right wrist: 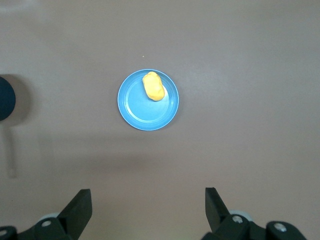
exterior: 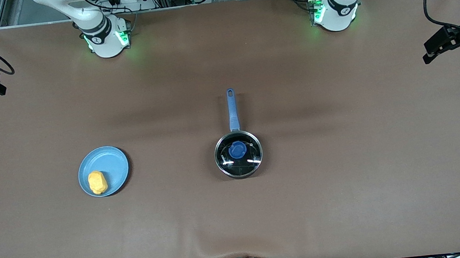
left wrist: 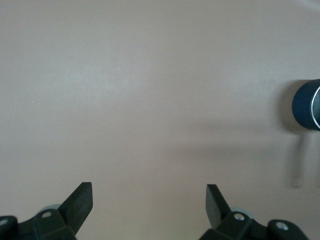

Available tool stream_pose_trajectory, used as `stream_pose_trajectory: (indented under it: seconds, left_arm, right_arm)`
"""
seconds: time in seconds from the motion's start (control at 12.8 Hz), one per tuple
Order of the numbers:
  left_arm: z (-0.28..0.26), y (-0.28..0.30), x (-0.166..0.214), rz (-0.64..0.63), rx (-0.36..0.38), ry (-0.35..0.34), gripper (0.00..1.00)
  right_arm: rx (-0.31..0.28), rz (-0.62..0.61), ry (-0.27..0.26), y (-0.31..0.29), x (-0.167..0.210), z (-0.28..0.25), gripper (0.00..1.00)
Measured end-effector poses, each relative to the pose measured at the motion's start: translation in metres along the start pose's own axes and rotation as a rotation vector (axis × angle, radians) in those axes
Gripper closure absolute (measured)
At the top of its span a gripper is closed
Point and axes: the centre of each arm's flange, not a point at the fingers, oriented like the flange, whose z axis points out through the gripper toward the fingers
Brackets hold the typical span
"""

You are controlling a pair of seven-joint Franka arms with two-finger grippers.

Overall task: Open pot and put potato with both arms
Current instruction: 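Move the right gripper toward the blue plate with the potato, then lower the right gripper over the yellow potato and close on it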

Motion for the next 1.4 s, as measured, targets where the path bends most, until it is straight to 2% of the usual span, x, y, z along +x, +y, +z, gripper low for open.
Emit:
stream_pose_trajectory:
  seconds: [0.39,0.62,0.93,1.4]
  left_arm:
    - [0.000,0.001,0.000,-0.001,0.001,0.003,0.00]
    - [-0.001,-0.012,0.001,-0.025,0.002,0.004,0.00]
    - [-0.002,-0.014,0.001,-0.029,0.002,0.007,0.00]
    - [0.000,-0.012,0.002,-0.025,0.002,0.004,0.00]
  right_arm:
    - [0.000,0.000,-0.016,0.000,0.005,0.008,0.00]
    - [0.001,-0.006,-0.060,-0.004,0.021,0.035,0.00]
    - [-0.003,-0.035,-0.100,-0.020,0.072,0.115,0.00]
    - [-0.008,-0.100,-0.081,-0.022,0.139,0.251,0.00]
